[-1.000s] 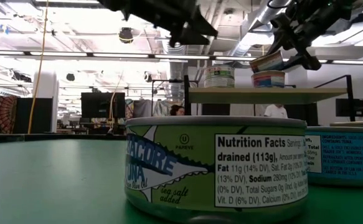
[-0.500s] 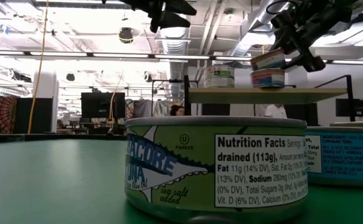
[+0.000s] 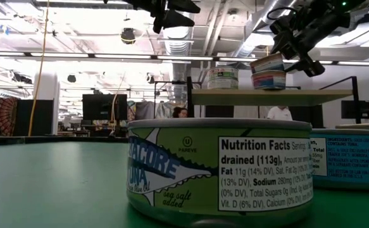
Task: Stack canned seafood by type on shelf
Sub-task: Stack the pink tuna can on top of the pink tuna can
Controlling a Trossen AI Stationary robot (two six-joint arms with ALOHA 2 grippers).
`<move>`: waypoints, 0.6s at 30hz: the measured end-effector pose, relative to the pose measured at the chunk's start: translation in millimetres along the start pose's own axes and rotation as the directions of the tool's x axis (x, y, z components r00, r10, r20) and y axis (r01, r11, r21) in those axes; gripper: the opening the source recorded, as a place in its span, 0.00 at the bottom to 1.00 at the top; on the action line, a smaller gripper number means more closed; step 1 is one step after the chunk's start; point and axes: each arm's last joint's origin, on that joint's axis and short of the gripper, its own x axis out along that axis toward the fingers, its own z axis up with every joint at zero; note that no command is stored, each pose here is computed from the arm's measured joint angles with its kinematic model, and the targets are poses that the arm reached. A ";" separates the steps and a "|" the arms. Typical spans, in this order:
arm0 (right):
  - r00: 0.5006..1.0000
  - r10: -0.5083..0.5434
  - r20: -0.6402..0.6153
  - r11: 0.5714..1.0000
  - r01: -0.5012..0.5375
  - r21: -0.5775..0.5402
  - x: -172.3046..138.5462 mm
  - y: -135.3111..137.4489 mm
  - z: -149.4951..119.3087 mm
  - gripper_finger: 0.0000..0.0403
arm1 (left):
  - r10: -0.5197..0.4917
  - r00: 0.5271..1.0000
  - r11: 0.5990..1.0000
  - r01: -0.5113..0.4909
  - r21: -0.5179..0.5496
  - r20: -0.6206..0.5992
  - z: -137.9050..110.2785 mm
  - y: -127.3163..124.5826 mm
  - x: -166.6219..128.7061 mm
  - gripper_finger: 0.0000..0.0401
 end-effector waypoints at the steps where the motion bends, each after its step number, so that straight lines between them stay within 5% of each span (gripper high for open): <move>1: 1.000 0.003 0.003 1.000 -0.003 -0.011 -0.2 0.3 0.2 0.65 | 0.000 1.000 1.000 0.000 0.004 -0.001 -0.1 0.0 0.0 0.58; 12: 1.000 0.012 -0.025 0.992 -0.015 -0.121 -14.5 4.1 12.7 0.65 | -0.008 1.000 0.998 0.009 -0.058 0.001 -3.9 5.0 8.3 0.58; 18: 0.994 0.016 -0.106 0.989 -0.031 -0.142 -9.7 9.7 15.8 0.65 | -0.020 0.998 1.000 0.021 0.020 -0.056 -20.0 -27.5 49.9 0.58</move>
